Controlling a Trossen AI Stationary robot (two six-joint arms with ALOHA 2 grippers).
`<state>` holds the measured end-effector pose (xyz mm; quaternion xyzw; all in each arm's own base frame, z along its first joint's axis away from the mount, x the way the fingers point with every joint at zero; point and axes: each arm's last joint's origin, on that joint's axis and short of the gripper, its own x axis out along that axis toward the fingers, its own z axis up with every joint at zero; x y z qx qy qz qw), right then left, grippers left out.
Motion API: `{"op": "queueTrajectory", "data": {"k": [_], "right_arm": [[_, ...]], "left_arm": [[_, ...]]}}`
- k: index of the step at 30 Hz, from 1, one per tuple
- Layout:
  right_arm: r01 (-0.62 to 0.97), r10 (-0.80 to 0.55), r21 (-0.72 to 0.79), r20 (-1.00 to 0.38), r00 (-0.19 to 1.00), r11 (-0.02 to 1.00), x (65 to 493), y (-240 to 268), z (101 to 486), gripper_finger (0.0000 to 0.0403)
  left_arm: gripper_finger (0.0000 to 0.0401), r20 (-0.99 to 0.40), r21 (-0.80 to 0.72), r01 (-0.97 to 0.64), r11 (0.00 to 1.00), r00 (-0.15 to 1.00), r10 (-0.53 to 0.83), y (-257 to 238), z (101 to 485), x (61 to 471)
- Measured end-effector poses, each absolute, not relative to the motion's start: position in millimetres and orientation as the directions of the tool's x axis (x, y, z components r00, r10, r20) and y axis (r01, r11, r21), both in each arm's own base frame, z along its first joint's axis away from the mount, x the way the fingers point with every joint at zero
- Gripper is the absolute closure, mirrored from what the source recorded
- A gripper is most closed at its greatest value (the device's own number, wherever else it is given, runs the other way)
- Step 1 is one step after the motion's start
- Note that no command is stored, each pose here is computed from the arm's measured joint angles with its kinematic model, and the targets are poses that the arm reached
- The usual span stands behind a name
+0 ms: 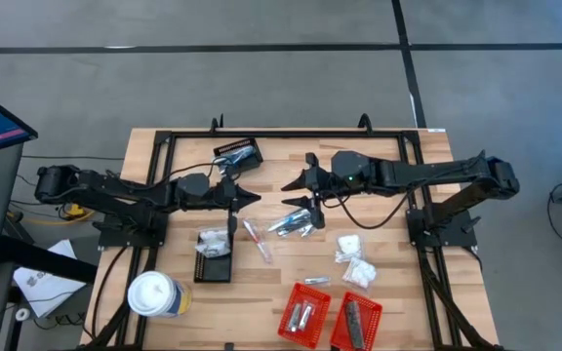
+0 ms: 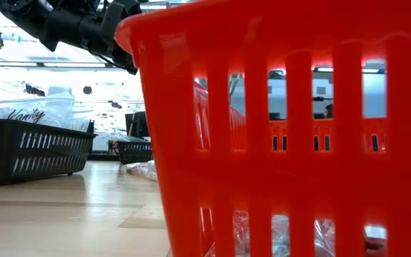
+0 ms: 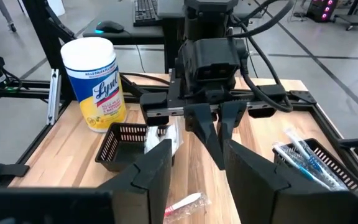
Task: Pick & Place Travel size toiletries
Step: Put the blue toothbrush into the top black bin
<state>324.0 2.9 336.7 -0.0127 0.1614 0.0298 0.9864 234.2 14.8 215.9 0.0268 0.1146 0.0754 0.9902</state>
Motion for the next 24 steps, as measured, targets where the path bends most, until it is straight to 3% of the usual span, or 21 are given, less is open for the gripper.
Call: {"op": "queueTrajectory", "data": {"k": [24], "right_arm": [[-0.063, 0.055, -0.016, -0.319, 0.946, 0.998, 324.0, 2.9, 336.8, 0.0262]], "left_arm": [[0.0399, -0.232, 0.043, -0.139, 0.989, 0.962, 0.145, 14.5, 215.1, 234.0]]}}
